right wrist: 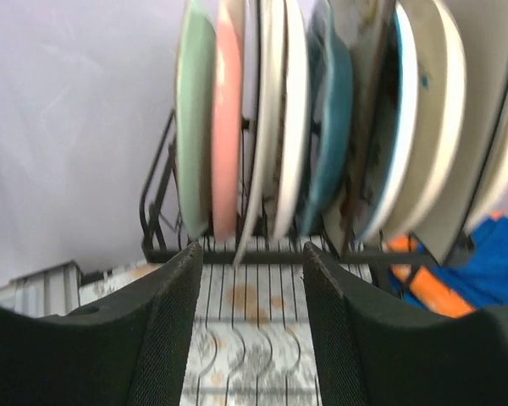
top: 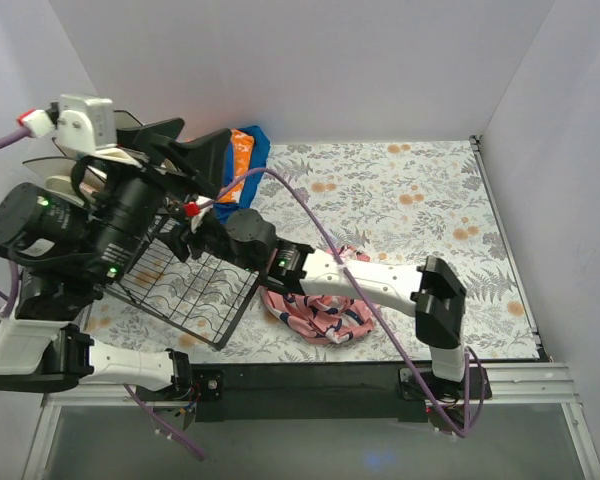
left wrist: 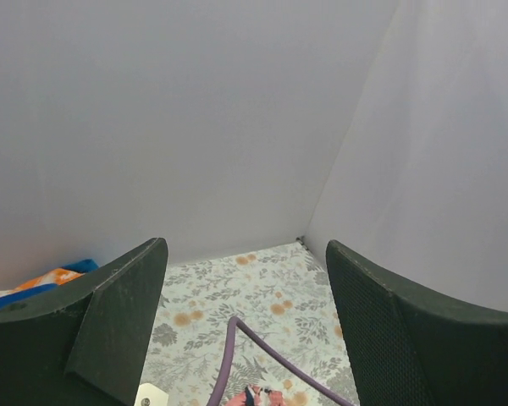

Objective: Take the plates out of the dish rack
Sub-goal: Unload the plate from the dish rack.

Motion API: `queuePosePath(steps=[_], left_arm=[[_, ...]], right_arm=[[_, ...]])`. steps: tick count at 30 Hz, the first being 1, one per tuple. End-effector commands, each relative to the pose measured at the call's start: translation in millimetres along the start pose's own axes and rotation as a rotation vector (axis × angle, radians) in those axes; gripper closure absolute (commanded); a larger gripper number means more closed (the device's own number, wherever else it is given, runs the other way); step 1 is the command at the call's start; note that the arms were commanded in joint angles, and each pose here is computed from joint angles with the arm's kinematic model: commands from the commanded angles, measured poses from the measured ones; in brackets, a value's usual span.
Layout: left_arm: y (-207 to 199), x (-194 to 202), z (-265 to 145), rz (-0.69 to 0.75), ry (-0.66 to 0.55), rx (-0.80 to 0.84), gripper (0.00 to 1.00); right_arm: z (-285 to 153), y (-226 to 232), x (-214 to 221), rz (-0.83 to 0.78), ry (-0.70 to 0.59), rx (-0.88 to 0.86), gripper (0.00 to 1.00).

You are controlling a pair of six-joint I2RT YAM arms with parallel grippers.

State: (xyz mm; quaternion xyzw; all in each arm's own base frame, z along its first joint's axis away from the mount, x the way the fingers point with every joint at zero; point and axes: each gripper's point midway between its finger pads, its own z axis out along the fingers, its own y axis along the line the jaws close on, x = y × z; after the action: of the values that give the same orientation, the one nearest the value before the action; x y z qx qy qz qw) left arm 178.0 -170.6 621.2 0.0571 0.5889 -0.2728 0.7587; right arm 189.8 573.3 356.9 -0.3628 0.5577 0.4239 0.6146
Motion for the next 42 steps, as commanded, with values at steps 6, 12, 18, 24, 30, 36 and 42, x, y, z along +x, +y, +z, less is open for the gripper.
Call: queuePosePath(steps=[6, 12, 18, 24, 30, 36, 42], left_arm=[[55.1, -24.6, -11.5, 0.072, -0.044, -0.242, 0.27], [68.9, -28.2, -20.8, 0.046, -0.052, -0.271, 0.27], [79.9, -30.1, -31.5, 0.007, -0.066, -0.268, 0.27], [86.8, -30.8, -41.0, -0.026, -0.082, -0.241, 0.28], [83.8, -31.2, -40.1, -0.020, -0.086, -0.223, 0.28], [84.3, -30.5, -41.0, -0.019, -0.085, -0.220, 0.28], [84.2, -27.9, -41.6, -0.015, -0.084, -0.215, 0.28]], right_arm=[[56.1, 44.6, -46.2, -0.135, -0.184, 0.004, 0.46], [70.8, 56.4, -40.9, -0.158, -0.200, 0.012, 0.46], [85.2, 46.3, -37.9, -0.174, -0.225, 0.097, 0.46], [88.4, 39.9, -35.0, -0.223, -0.249, 0.131, 0.46], [91.8, 42.1, -25.3, -0.240, -0.248, 0.125, 0.45], [96.3, 37.9, -12.8, -0.284, -0.249, 0.162, 0.46], [97.8, 39.7, -9.4, -0.342, -0.266, 0.155, 0.56]])
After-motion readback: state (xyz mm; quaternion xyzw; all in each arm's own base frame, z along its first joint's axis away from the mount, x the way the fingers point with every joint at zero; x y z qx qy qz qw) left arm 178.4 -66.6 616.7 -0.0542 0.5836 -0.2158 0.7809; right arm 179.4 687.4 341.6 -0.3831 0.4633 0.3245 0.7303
